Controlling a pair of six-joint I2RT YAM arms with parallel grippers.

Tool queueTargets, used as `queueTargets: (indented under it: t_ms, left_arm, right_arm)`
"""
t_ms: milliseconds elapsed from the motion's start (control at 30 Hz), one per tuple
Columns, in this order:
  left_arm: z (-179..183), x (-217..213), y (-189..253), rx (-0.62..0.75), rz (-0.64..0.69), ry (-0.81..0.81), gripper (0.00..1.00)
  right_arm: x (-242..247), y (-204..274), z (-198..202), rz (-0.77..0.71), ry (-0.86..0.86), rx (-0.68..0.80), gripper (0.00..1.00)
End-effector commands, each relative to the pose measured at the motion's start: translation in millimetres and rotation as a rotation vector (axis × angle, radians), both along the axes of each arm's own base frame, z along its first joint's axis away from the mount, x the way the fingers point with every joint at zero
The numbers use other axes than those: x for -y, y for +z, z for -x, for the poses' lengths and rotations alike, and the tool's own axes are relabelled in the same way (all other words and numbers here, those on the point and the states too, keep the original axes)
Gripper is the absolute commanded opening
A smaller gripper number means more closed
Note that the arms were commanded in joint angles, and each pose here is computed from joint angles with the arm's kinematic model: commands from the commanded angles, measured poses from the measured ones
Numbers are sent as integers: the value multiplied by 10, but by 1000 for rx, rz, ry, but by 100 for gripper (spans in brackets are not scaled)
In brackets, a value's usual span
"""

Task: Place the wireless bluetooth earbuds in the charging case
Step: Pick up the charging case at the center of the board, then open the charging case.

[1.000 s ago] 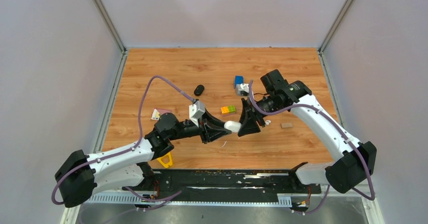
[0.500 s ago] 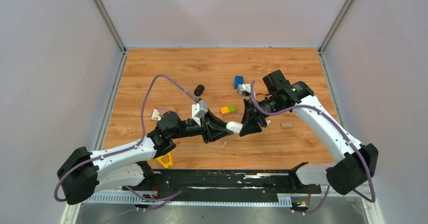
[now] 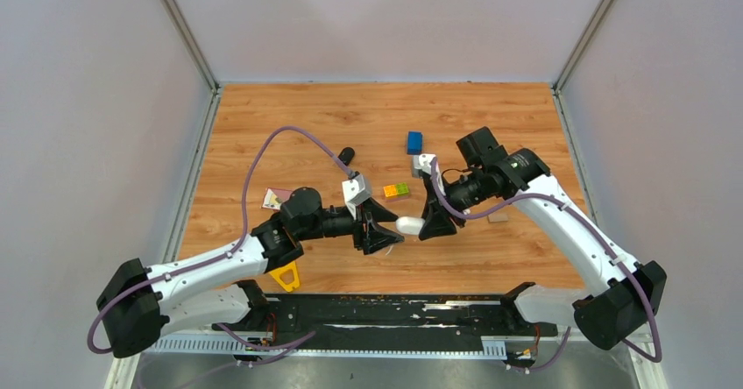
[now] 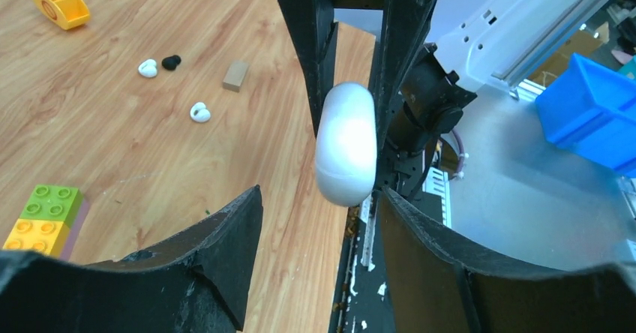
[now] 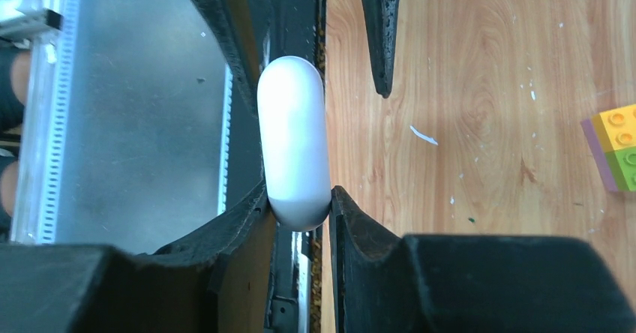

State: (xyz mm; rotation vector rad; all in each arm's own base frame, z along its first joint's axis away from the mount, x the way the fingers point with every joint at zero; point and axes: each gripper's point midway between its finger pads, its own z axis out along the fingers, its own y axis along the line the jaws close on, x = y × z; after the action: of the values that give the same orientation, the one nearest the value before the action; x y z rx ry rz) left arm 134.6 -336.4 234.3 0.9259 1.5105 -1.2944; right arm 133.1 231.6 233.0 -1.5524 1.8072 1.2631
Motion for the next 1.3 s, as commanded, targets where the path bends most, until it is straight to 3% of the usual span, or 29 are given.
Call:
queueTargets:
  t_ms: [0, 667, 1167, 1267]
  left_arm:
    - [33, 15, 176, 64, -10, -31, 66]
    - [131, 199, 123, 36, 14, -93, 56]
    - [145, 282, 132, 23, 31, -121, 41]
    - [153, 289, 122, 24, 29, -130, 32]
  right_arm:
    - [12, -94, -85, 68, 16, 140, 0]
    - [-43, -51, -123, 83, 13, 162, 0]
    - [-33, -97, -108, 102, 17, 168, 0]
    - [-31, -104, -101, 104, 18, 167, 1]
